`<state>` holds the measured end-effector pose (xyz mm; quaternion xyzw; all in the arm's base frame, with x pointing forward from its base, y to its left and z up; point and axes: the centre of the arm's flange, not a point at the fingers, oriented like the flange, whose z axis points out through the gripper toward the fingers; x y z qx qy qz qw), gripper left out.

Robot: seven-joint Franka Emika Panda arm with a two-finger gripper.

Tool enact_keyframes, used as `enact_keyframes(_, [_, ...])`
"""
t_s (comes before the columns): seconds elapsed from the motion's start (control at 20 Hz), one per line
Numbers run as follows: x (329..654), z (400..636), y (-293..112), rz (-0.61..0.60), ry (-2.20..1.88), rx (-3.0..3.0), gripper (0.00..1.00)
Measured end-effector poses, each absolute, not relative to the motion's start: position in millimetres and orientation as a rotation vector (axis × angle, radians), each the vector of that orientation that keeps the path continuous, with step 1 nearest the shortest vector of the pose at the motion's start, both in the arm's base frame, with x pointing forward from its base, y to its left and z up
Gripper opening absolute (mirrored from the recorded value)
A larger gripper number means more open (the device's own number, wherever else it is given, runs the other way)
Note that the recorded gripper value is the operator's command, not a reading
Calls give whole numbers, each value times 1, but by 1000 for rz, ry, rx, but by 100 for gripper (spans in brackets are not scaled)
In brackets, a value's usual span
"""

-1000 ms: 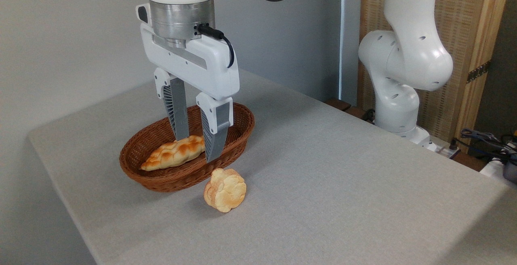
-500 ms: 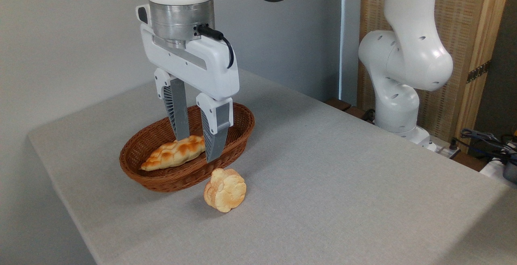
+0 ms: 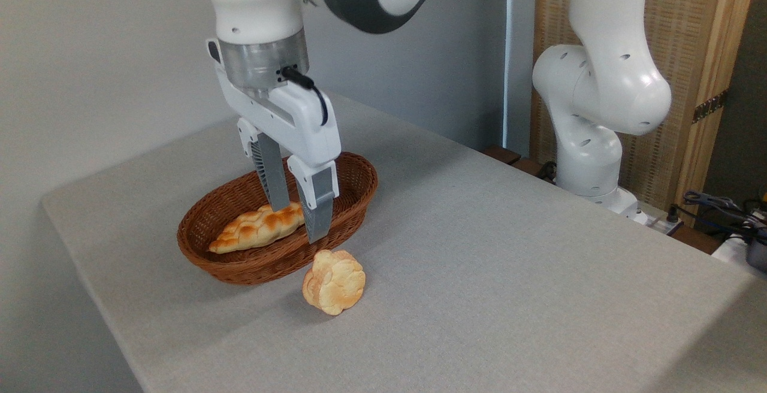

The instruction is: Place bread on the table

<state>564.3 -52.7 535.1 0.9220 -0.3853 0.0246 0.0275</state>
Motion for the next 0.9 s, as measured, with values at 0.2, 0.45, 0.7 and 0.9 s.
enact_keyframes(0.2, [560,524,-90,96,-1235,2780,100])
enact_keyframes(0.45, [545,520,-154,76,-1249,2742,100])
enact_keyframes(0.7, [541,499,-191,44,-1249,2742,100])
enact_keyframes(0.9, [552,469,-203,46,-1259,2745,100])
